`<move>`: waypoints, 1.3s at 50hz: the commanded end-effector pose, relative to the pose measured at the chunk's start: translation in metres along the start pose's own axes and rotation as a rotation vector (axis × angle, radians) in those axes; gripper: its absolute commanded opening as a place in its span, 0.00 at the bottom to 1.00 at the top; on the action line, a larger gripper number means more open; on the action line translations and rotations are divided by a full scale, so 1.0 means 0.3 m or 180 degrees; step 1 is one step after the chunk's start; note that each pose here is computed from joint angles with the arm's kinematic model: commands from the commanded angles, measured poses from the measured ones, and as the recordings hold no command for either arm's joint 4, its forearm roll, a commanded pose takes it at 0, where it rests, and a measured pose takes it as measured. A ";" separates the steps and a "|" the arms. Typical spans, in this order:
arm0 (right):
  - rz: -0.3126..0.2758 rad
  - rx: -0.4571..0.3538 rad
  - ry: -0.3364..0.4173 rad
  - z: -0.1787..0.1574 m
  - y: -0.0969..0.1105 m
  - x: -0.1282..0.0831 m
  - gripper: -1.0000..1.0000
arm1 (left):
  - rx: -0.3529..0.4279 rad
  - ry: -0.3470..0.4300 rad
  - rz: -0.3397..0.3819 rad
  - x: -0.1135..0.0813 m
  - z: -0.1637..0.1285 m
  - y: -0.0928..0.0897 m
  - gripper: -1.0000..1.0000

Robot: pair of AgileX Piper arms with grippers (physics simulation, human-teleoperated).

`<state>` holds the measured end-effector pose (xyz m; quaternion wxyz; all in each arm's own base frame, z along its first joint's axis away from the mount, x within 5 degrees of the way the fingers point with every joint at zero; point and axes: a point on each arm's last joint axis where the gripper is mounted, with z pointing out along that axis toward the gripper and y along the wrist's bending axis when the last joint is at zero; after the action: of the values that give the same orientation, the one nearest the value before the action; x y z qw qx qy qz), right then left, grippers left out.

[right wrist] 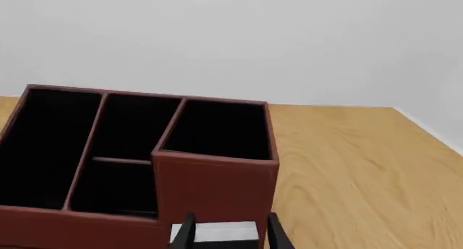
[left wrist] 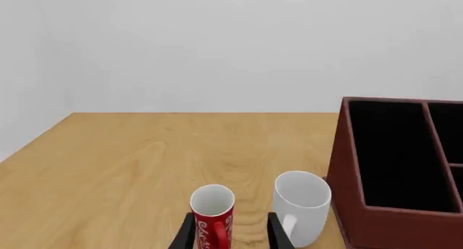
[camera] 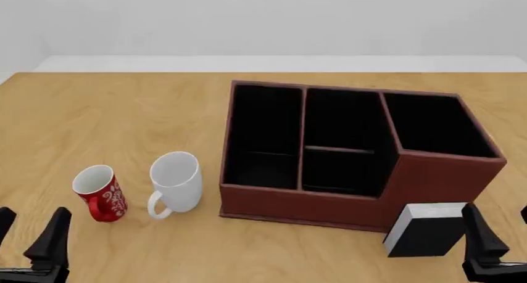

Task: Pick up the book and place it in the right compartment of the caddy.

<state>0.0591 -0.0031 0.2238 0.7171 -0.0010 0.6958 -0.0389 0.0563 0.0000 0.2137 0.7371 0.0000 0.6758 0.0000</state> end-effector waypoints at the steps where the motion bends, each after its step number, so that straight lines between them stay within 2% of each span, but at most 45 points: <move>1: 0.0094 -0.0210 -0.0146 -0.004 0.015 0.027 1.00 | 0.0000 0.0003 -0.0001 -0.002 0.001 0.000 1.00; 3: 0.0036 -0.0228 -0.0102 0.007 0.016 0.011 1.00 | 0.0000 0.0002 0.0000 -0.002 0.001 0.000 1.00; 6: -0.0170 -0.0278 0.0082 0.044 0.021 0.001 1.00 | -0.0001 0.0002 -0.0001 -0.002 0.001 0.000 1.00; 7: -0.0173 -0.0284 0.0045 0.036 0.020 -0.004 1.00 | 0.0000 0.0003 0.0001 -0.002 0.001 0.000 1.00; 9: -0.0320 -0.0334 0.0237 0.072 0.025 -0.013 1.00 | -0.0001 0.0002 -0.0003 -0.002 0.001 0.000 1.00; 11: -0.0317 -0.0438 0.0199 0.065 0.031 -0.057 1.00 | -0.0001 0.0002 0.0000 -0.002 0.001 0.000 1.00; 12: -0.0431 -0.0435 0.0284 0.082 0.031 -0.060 1.00 | 0.0000 0.0003 0.0000 -0.002 0.001 0.000 1.00; 14: -0.0465 -0.0517 0.0263 0.075 0.035 -0.099 1.00 | 0.0000 0.0002 0.0001 -0.002 0.001 0.000 1.00; 15: -0.0570 -0.0534 0.0378 0.096 0.038 -0.094 1.00 | 0.0000 0.0002 0.0000 -0.002 0.001 0.000 1.00; 16: -0.0626 -0.0555 0.0329 0.085 0.037 -0.119 1.00 | 0.0000 0.0003 0.0001 -0.002 0.001 0.000 1.00; 20: -0.0840 -0.0674 0.0486 0.113 0.046 -0.172 1.00 | 0.0000 0.0002 0.0001 -0.002 0.001 0.000 1.00; 27: -0.1148 -0.0920 0.0613 0.134 0.068 -0.202 1.00 | 0.0000 0.0002 0.0000 -0.002 0.001 0.000 1.00; 29: -0.1264 -0.1087 0.0711 0.146 0.085 -0.202 1.00 | 0.0000 0.0003 0.0000 -0.002 0.001 0.000 1.00; 34: -0.1471 -0.1239 0.0846 0.163 0.100 -0.205 1.00 | -0.0001 0.0002 0.0000 -0.002 0.001 0.000 1.00; 35: -0.1584 -0.1288 0.0910 0.170 0.103 -0.201 1.00 | -0.0001 0.0003 0.0000 -0.002 0.001 0.000 1.00; 37: -0.1631 -0.1337 0.0956 0.174 0.108 -0.205 1.00 | 0.0000 0.0003 0.0000 -0.002 0.001 0.000 1.00; 41: -0.1853 -0.1479 0.1033 0.183 0.118 -0.231 1.00 | 0.0000 0.0003 0.0000 -0.002 0.001 0.000 1.00; 43: -0.1853 -0.1447 0.1043 0.192 0.115 -0.251 1.00 | 0.0000 0.0003 0.0000 -0.002 0.001 0.000 1.00; 44: -0.1976 -0.1482 0.1066 0.198 0.117 -0.258 1.00 | 0.0000 0.0002 0.0001 -0.002 0.001 0.000 1.00; 47: -0.2059 -0.1550 0.1136 0.211 0.123 -0.283 1.00 | 0.0000 0.0002 -0.0001 -0.002 0.001 0.000 1.00; 48: -0.2166 -0.1593 0.1156 0.213 0.124 -0.284 1.00 | 0.0000 0.0002 0.0000 -0.002 0.001 0.000 1.00; 51: -0.2208 -0.1675 0.1161 0.215 0.132 -0.313 1.00 | 0.0000 0.0002 -0.0001 -0.002 0.001 0.000 1.00; 53: -0.2331 -0.1693 0.1192 0.219 0.130 -0.305 1.00 | -0.0001 0.0002 0.0001 -0.002 0.001 0.000 1.00; 60: -0.2547 -0.2046 0.1409 0.233 0.165 -0.325 1.00 | 0.0000 0.0003 -0.0001 -0.002 0.001 0.000 1.00; 63: -0.2564 -0.2101 0.1464 0.242 0.173 -0.338 1.00 | -0.0001 0.0003 -0.0001 -0.002 0.001 0.000 1.00; 65: -0.2644 -0.2183 0.1522 0.244 0.180 -0.335 1.00 | -0.0001 0.0003 0.0000 -0.002 0.001 0.000 1.00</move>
<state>0.1259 0.0426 0.3159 0.4743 -0.4371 0.7583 -0.0945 0.0566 0.0000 0.2144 0.7368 -0.0001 0.6761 0.0000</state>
